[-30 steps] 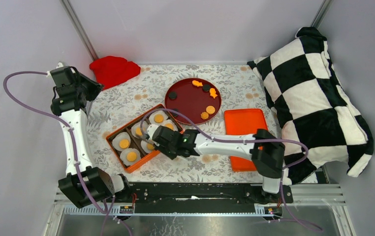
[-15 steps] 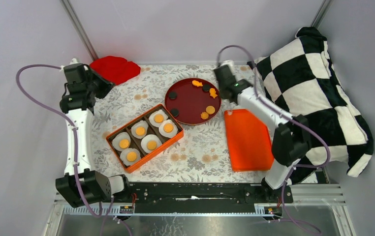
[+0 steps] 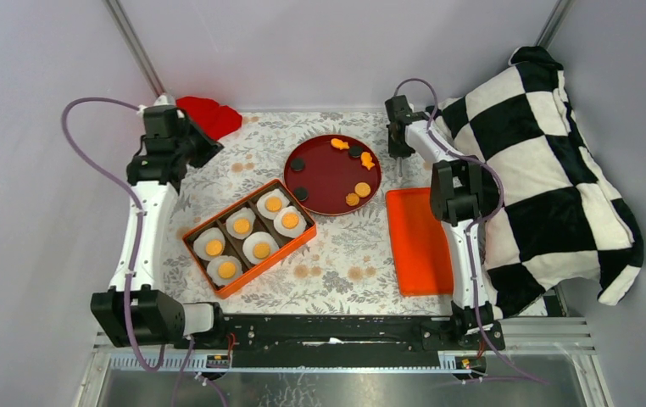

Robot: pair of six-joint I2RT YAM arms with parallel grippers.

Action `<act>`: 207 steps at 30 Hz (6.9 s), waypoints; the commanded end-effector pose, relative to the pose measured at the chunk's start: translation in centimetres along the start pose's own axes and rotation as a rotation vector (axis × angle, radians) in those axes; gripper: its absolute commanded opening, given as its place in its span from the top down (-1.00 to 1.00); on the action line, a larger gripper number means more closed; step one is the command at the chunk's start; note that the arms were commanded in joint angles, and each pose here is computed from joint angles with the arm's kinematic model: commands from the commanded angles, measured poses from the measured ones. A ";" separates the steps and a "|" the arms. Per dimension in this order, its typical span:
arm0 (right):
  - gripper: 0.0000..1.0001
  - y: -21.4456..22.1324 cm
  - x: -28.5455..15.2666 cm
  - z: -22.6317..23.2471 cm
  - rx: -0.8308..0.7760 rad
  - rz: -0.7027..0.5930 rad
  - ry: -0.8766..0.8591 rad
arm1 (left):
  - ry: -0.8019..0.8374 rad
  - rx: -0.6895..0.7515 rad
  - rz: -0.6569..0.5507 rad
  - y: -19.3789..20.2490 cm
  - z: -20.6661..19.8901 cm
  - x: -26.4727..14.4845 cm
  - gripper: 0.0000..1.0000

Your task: Pack the cookies

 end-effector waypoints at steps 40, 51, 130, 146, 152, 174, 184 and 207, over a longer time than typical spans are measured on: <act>0.62 5.5 -12.3 6.5 -0.144 0.039 -0.561 | 0.012 0.173 0.182 7.3 -6.0 5.2 1.00; 0.93 4.0 -6.2 7.4 -0.107 0.072 -0.269 | -0.009 0.176 0.221 8.8 -4.9 4.4 1.00; 0.25 21.2 -14.8 -7.6 0.168 0.287 -0.222 | 0.192 0.455 0.412 19.9 -15.0 25.5 1.00; 0.66 23.7 -11.3 -6.5 0.123 0.336 -0.123 | -0.143 0.411 0.286 16.0 -12.0 14.7 1.00; 0.99 22.6 -14.1 -6.9 0.067 0.265 -0.090 | 0.024 0.420 0.275 15.6 -13.3 12.5 1.00; 1.00 20.0 -28.6 -4.2 -0.258 0.207 -0.663 | 0.794 0.331 0.493 18.6 -17.8 10.0 -0.57; 1.00 18.0 -27.4 -2.2 -0.277 0.139 -0.649 | 0.791 0.260 0.536 19.4 -17.1 7.8 -0.63; 1.00 15.7 -26.9 4.2 -0.237 0.140 -0.869 | 0.721 0.192 0.615 23.6 -17.6 10.4 0.29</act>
Point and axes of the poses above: each gripper's point midway between its finger pads, its own x axis out along the fingers, its own z axis along the line the jaws close on, y = z × x, the point moved 9 cm from there along -x, back along the fingers, and after that the axes turned 13 degrees about x, right-handed, at the moved point
